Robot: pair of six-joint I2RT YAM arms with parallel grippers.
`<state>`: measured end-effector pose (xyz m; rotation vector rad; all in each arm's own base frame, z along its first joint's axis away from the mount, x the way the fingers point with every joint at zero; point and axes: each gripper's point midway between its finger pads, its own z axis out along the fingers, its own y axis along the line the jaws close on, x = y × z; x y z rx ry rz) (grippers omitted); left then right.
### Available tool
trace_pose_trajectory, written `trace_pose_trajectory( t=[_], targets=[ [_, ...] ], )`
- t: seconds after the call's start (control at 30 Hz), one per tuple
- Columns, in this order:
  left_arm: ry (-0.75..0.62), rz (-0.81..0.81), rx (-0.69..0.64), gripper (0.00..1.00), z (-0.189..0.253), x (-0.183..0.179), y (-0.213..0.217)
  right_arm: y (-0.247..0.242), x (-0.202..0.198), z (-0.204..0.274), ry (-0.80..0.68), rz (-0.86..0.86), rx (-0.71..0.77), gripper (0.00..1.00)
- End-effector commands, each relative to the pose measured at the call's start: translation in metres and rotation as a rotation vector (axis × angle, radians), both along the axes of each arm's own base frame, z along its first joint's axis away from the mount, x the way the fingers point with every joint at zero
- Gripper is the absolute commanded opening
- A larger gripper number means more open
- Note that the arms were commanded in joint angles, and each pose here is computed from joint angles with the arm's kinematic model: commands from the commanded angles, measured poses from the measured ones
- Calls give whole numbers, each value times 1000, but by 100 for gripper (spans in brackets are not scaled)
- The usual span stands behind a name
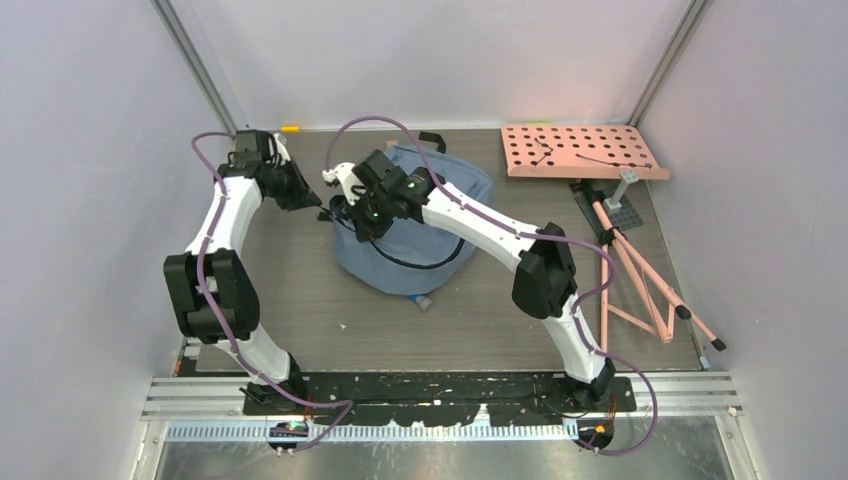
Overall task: Pack the student bag
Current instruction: Zip the student bag at the center of the board.
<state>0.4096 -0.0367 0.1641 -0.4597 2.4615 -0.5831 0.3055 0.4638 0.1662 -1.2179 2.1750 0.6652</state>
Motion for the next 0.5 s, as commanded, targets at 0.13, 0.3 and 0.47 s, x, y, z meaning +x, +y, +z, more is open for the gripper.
trace_pose_trajectory(
  t=[0.13, 0.3, 0.47],
  targets=[
    [-188, 148, 163, 0, 34, 46, 46, -38, -48, 35, 39, 103, -65, 1],
    [-242, 97, 136, 0, 45, 65, 31, -39, -50, 37, 35, 123, -62, 1],
    [-276, 49, 89, 0, 52, 74, 16, -42, -42, 45, 16, 74, -47, 26]
  ],
)
